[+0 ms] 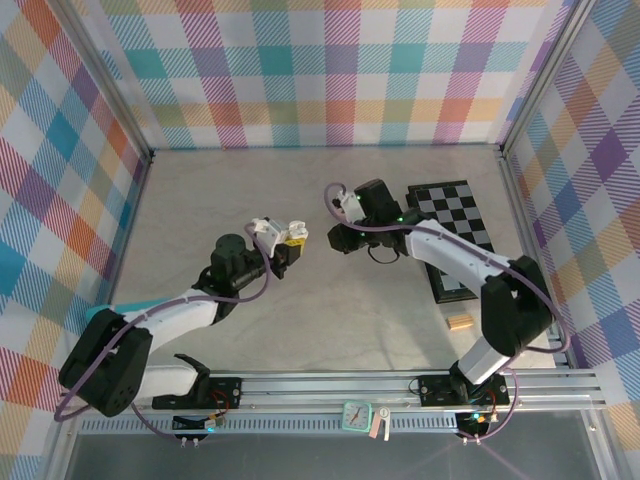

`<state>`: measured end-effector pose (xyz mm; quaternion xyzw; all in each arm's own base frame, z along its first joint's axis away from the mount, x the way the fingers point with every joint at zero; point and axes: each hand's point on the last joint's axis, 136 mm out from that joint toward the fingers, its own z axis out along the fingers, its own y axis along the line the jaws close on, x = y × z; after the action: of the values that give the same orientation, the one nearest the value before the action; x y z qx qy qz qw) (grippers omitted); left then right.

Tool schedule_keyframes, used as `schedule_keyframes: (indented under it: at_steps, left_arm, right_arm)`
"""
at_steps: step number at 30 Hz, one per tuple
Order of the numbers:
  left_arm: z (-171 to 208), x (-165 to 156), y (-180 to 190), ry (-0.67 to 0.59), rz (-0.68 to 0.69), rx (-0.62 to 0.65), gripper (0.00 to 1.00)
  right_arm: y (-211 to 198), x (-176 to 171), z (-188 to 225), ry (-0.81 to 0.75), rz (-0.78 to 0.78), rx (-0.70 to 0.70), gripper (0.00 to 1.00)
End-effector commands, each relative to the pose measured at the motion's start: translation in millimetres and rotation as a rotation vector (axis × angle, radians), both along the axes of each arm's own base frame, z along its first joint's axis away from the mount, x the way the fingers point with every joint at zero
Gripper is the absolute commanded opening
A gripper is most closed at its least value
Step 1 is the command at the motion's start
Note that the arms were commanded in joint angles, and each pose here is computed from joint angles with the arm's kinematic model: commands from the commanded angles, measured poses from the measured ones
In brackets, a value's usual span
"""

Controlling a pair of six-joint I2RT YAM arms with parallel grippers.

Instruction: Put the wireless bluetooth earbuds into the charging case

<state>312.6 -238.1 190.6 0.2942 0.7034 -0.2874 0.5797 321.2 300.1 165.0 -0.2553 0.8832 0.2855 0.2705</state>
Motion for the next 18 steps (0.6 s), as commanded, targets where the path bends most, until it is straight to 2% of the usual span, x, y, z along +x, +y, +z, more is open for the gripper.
schedule_keyframes:
  at_steps: [1, 9, 18]
  left_arm:
    - [22.6, 1.2, -17.1, -0.065, -0.056, -0.041, 0.13]
    - [16.2, 2.3, -39.6, -0.035, -0.104, -0.053, 0.13]
    - [15.1, -1.0, -57.6, -0.019, -0.151, -0.06, 0.13]
  right_arm:
    - [-1.6, -1.9, 27.5, -0.062, 0.001, 0.045, 0.19]
    - [0.6, -9.7, 66.5, -0.13, 0.026, 0.126, 0.19]
    - [8.7, -7.6, 83.0, -0.153, 0.05, 0.176, 0.19]
